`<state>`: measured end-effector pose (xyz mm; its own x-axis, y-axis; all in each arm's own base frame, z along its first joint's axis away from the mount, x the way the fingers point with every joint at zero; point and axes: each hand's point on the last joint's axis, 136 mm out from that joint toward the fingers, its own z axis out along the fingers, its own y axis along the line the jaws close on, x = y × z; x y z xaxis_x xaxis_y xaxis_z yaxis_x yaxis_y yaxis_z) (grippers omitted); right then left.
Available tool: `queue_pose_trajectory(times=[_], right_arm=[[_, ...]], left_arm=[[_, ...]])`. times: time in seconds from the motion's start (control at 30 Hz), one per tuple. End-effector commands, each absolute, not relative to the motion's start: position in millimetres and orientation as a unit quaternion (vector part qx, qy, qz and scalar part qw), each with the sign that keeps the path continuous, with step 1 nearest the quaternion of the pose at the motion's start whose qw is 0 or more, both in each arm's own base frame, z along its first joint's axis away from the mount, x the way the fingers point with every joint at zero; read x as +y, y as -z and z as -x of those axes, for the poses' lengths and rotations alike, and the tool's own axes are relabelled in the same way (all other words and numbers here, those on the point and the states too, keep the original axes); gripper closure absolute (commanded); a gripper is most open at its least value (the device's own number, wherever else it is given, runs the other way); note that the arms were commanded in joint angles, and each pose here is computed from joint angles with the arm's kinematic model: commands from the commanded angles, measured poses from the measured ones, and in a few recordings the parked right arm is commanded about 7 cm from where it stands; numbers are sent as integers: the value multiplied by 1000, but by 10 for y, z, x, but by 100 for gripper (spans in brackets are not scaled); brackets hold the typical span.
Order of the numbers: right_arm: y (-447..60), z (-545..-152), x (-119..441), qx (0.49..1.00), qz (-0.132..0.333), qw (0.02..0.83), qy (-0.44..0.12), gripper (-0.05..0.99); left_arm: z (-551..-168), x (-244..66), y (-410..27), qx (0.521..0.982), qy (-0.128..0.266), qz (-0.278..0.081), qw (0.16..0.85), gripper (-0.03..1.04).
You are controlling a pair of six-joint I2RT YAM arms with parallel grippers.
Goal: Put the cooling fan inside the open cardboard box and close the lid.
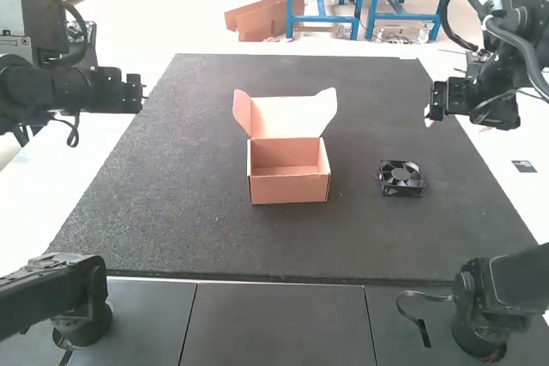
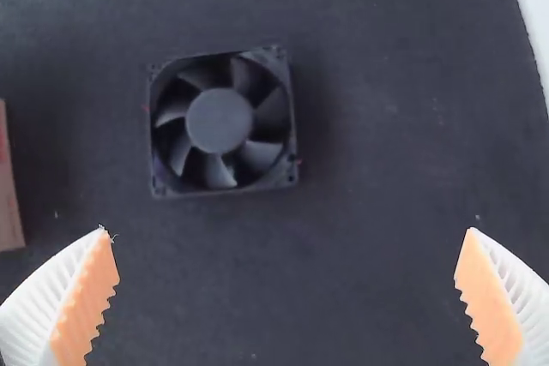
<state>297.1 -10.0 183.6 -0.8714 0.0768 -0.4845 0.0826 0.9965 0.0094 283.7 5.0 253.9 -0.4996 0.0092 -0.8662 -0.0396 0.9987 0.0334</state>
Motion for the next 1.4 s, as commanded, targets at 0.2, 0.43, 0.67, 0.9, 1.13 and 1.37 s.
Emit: queue_pose_trajectory(times=[0.2,0.43,0.67,0.9,1.13,1.37], right_arm=[[-1195,-2881,-332,987,-19,158,-3,3],[-866,-3145,-443,990,-13,142,-1,3],[-598,-3459,-410,992,-20,122,-31,3],[-455,-3672,-402,993,-21,113,-40,3],[-340,-3723,-424,994,-23,100,-40,3],[-226,-3731,-445,995,-26,86,-40,3]], left_arm=[[-2944,-160,-2572,867,-8,-24,497,4],[-3024,-159,-2561,869,-2,-10,494,4],[-3094,-170,-2603,866,5,1,500,4],[-3111,-181,-2675,861,6,-1,508,4],[-3126,-183,-2706,860,6,-2,510,4],[-3134,-184,-2714,860,6,-2,511,4]])
